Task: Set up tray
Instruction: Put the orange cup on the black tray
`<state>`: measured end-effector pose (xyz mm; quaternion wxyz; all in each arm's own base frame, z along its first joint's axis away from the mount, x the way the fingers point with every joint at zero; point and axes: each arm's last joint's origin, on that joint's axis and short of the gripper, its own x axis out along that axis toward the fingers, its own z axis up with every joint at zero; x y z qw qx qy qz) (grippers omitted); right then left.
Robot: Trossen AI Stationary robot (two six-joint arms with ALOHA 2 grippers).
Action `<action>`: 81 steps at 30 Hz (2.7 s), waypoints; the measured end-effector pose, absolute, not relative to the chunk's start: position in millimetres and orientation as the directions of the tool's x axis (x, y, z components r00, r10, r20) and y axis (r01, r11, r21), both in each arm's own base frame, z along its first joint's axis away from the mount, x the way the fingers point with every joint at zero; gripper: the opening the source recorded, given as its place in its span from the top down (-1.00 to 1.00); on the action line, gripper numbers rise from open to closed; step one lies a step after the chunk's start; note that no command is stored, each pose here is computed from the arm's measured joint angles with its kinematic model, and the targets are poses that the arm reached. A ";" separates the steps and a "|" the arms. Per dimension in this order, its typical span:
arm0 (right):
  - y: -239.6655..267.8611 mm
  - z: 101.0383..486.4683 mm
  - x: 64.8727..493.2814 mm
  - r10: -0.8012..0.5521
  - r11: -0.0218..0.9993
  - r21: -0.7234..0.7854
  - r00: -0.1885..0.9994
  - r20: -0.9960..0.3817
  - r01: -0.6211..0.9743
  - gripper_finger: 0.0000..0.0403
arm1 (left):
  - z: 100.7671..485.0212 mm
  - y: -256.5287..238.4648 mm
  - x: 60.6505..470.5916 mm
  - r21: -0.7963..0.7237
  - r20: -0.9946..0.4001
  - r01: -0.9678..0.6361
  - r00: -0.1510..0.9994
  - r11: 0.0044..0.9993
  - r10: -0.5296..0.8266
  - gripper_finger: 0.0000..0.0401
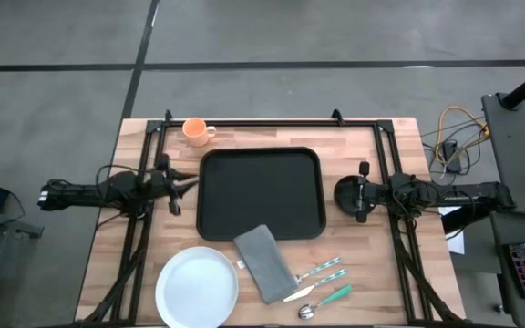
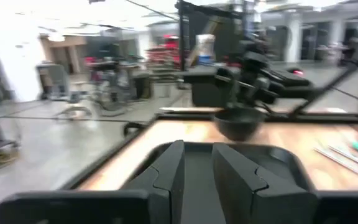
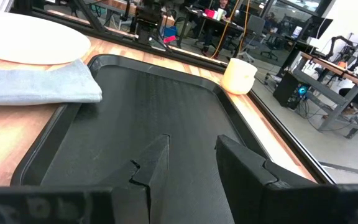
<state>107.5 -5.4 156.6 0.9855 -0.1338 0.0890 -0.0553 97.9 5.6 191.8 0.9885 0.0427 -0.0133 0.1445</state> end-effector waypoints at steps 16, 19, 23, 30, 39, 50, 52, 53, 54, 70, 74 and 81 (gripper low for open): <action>-5.4 156.5 107.5 -0.133 0.958 -0.274 0.978 -0.161 0.085 0.39 | 208.3 5.9 94.3 0.128 0.079 -0.299 0.954 0.946 0.290 0.67; -5.5 156.6 107.6 -0.133 0.958 -0.274 0.978 -0.161 0.086 0.39 | 211.9 5.9 93.5 0.120 0.092 -0.300 0.952 0.946 0.291 0.55; -5.4 156.5 107.5 -0.133 0.958 -0.274 0.978 -0.161 0.085 0.39 | 212.1 6.0 93.5 0.103 0.097 -0.303 0.951 0.947 0.294 0.27; -5.4 156.6 107.5 -0.133 0.958 -0.274 0.978 -0.161 0.085 0.39 | 215.6 8.0 92.5 0.077 0.136 -0.372 0.923 0.925 0.360 -0.06; -5.4 156.6 107.5 -0.132 0.958 -0.273 0.978 -0.161 0.085 0.39 | 230.7 8.4 89.3 0.006 0.172 -0.380 0.911 0.925 0.374 -0.09; -5.4 156.5 107.5 -0.133 0.958 -0.273 0.978 -0.161 0.085 0.39 | 254.4 13.9 88.9 -0.051 0.014 -0.563 0.825 0.825 0.565 -0.09; -5.5 156.5 107.5 -0.133 0.958 -0.274 0.978 -0.161 0.086 0.39 | 263.8 14.1 89.0 -0.069 -0.041 -0.573 0.819 0.816 0.572 -0.09; -5.4 156.6 107.5 -0.133 0.958 -0.274 0.978 -0.161 0.085 0.39 | 268.7 14.4 89.2 -0.071 -0.068 -0.588 0.808 0.805 0.585 -0.09; -5.5 156.5 107.5 -0.133 0.958 -0.274 0.978 -0.161 0.086 0.39 | 273.7 14.8 89.7 -0.074 -0.092 -0.606 0.795 0.792 0.599 -0.09; -5.5 156.6 107.5 -0.133 0.958 -0.274 0.978 -0.161 0.086 0.39 | 300.6 28.8 125.4 0.096 -0.374 -0.780 0.548 0.619 0.748 -0.09; -5.5 156.5 107.5 -0.133 0.958 -0.274 0.978 -0.161 0.085 0.39 | 304.2 45.1 130.5 0.131 -0.446 -0.817 0.458 0.562 0.769 -0.09; -5.4 156.6 107.5 -0.133 0.958 -0.273 0.978 -0.161 0.085 0.39 | 303.4 92.7 142.9 0.103 -0.615 -0.795 0.421 0.597 0.667 -0.09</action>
